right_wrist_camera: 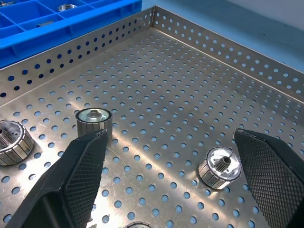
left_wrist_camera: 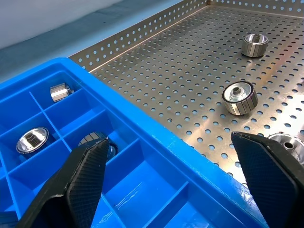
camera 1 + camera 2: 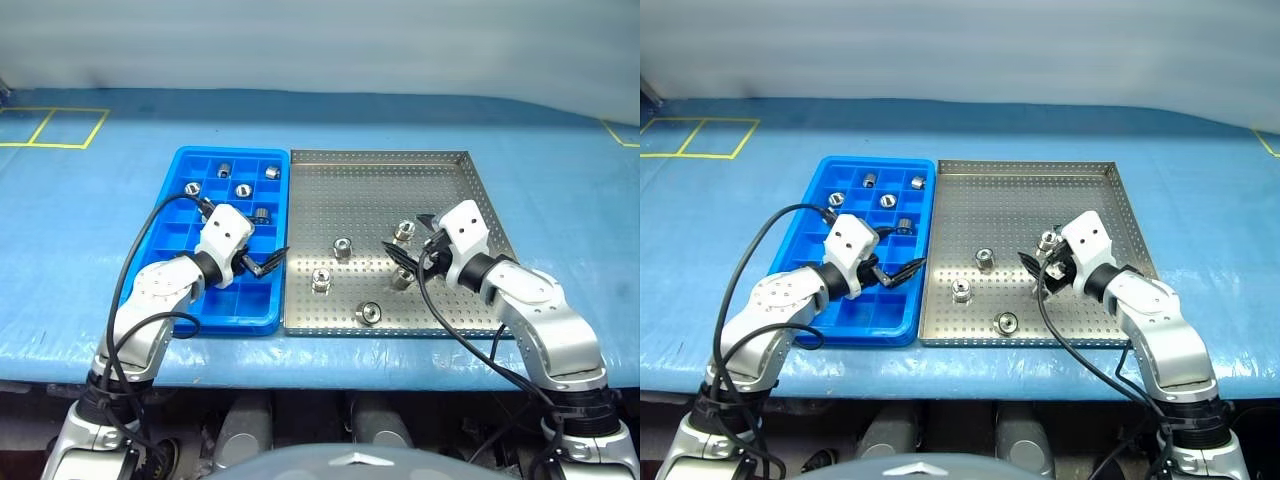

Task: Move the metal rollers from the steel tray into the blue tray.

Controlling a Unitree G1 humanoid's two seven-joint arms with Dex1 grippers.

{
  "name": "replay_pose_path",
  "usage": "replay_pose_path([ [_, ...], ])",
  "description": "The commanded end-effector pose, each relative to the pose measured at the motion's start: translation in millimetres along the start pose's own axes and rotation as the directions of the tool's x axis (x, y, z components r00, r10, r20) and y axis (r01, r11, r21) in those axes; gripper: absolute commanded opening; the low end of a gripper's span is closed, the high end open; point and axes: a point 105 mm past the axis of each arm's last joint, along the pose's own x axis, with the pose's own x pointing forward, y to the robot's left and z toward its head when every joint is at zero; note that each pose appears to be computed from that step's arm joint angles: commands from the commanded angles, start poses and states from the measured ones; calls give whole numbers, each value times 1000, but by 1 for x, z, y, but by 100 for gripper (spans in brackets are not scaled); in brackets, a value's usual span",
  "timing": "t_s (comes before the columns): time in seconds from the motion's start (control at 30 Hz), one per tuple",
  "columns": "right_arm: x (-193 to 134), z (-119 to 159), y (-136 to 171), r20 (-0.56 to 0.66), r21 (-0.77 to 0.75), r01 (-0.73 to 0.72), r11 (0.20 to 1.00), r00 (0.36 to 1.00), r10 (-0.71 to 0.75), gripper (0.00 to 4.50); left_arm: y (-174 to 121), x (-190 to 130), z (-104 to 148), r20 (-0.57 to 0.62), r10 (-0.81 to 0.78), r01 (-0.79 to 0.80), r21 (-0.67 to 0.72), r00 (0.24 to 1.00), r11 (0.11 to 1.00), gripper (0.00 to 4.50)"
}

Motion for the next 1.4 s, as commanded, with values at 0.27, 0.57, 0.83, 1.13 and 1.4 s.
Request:
replay_pose_path([
  [0.27,1,11,4,40,-25,-9,1000,999,10,445,0,-3,12,44,7,-8,22,999,1000,450],
  [0.57,4,7,4,26,-26,0,1000,1000,0,445,-2,-6,9,36,14,-14,8,999,1000,450],
  [0.83,6,7,4,27,-14,-7,1000,1000,7,445,2,-9,9,24,23,-24,19,999,1000,450],
  [1.13,3,12,1,43,-25,28,999,999,-27,445,-23,3,25,92,-94,103,-93,991,990,450],
  [1.4,-11,19,-2,71,-50,86,995,994,-83,445,-77,32,21,-14,-356,355,-46,934,934,450],
])
